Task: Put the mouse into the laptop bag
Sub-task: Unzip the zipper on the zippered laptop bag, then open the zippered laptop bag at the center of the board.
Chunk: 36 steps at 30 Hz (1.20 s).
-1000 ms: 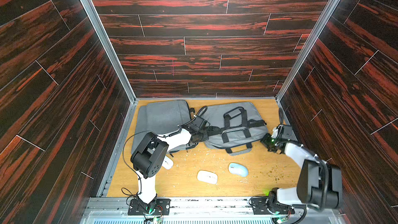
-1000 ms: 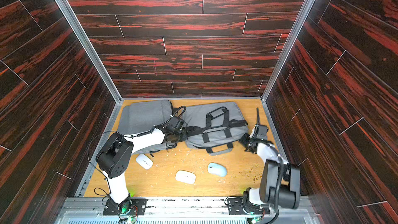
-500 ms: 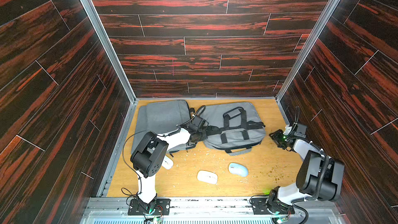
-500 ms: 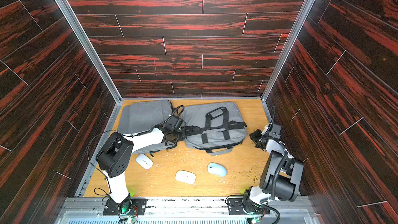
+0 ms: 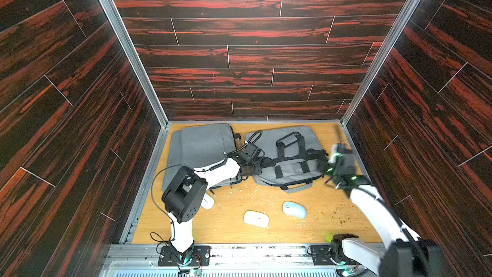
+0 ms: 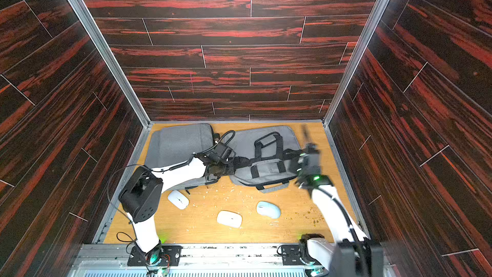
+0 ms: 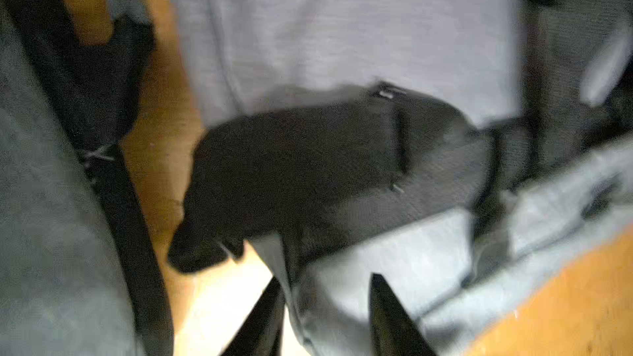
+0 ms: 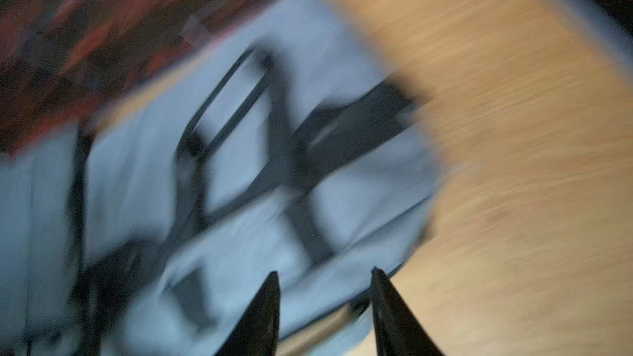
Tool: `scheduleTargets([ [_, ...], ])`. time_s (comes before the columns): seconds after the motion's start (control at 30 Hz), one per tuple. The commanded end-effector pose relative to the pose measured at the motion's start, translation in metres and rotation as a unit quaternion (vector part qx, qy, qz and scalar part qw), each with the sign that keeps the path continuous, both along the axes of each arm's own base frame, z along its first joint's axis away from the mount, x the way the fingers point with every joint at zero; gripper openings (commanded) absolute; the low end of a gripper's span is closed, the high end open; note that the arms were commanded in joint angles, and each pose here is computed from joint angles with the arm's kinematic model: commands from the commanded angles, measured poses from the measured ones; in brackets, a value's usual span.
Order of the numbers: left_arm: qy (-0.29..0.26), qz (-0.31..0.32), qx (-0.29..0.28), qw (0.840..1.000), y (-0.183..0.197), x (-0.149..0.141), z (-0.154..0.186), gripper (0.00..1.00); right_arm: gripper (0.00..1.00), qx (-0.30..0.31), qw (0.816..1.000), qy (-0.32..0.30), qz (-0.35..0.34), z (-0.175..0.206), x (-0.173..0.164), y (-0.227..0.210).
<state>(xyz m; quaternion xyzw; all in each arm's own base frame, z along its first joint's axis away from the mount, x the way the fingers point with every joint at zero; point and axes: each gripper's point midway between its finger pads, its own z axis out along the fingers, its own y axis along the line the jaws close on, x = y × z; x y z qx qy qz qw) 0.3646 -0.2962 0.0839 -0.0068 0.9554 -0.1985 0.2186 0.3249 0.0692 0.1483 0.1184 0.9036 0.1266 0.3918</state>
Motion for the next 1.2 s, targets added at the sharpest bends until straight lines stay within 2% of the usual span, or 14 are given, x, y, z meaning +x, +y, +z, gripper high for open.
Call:
scheduleTargets([
  [0.0,-0.042,-0.018,-0.026,0.999,0.000,-0.006,0.051,0.48,0.44,-0.029,0.998,0.043,0.048,-0.031,-0.037,0.035],
  [0.17,-0.025,-0.014,0.002,1.000,0.022,-0.018,0.042,0.48,0.45,-0.055,0.979,0.037,0.191,-0.037,-0.084,0.109],
  [0.23,-0.014,0.001,-0.004,1.000,0.035,-0.019,0.040,0.48,0.45,-0.063,0.972,0.042,0.225,-0.041,-0.098,0.125],
  [0.33,-0.012,0.031,-0.017,0.999,0.058,-0.016,0.043,0.48,0.48,-0.093,0.967,0.068,0.228,-0.053,-0.114,0.127],
  [0.43,-0.030,0.044,-0.012,0.999,0.074,-0.016,0.054,0.53,0.56,-0.120,0.968,0.118,0.185,-0.069,-0.125,0.108],
  [0.47,-0.036,0.032,-0.016,0.999,0.072,-0.017,0.058,0.54,0.62,-0.120,0.969,0.133,0.171,-0.074,-0.130,0.102],
  [0.53,-0.042,-0.022,-0.046,0.998,0.053,-0.024,0.069,0.57,0.97,-0.117,0.969,0.157,0.149,-0.083,-0.137,0.093],
  [0.6,-0.059,-0.065,-0.043,0.995,0.038,-0.032,0.077,0.59,0.98,-0.112,0.973,0.163,0.123,-0.087,-0.140,0.085],
  [0.7,-0.086,-0.131,0.027,0.987,0.021,-0.047,0.074,0.60,0.98,-0.092,0.984,0.138,0.070,-0.078,-0.137,0.072],
  [0.8,-0.103,-0.186,0.081,0.974,0.009,-0.055,0.056,0.59,0.98,-0.074,0.993,0.089,0.024,-0.057,-0.130,0.057],
  [0.93,-0.128,-0.219,0.178,0.951,0.018,-0.052,0.028,0.57,0.98,-0.055,0.997,0.055,0.030,-0.032,-0.127,0.056],
  [1.07,-0.140,-0.246,0.214,0.935,0.013,-0.049,0.011,0.62,0.95,-0.059,0.995,0.075,0.037,-0.030,-0.133,0.054],
  [1.17,-0.160,-0.267,0.251,0.916,0.001,-0.046,0.011,0.63,0.92,-0.049,0.993,0.096,0.045,-0.033,-0.138,0.058],
])
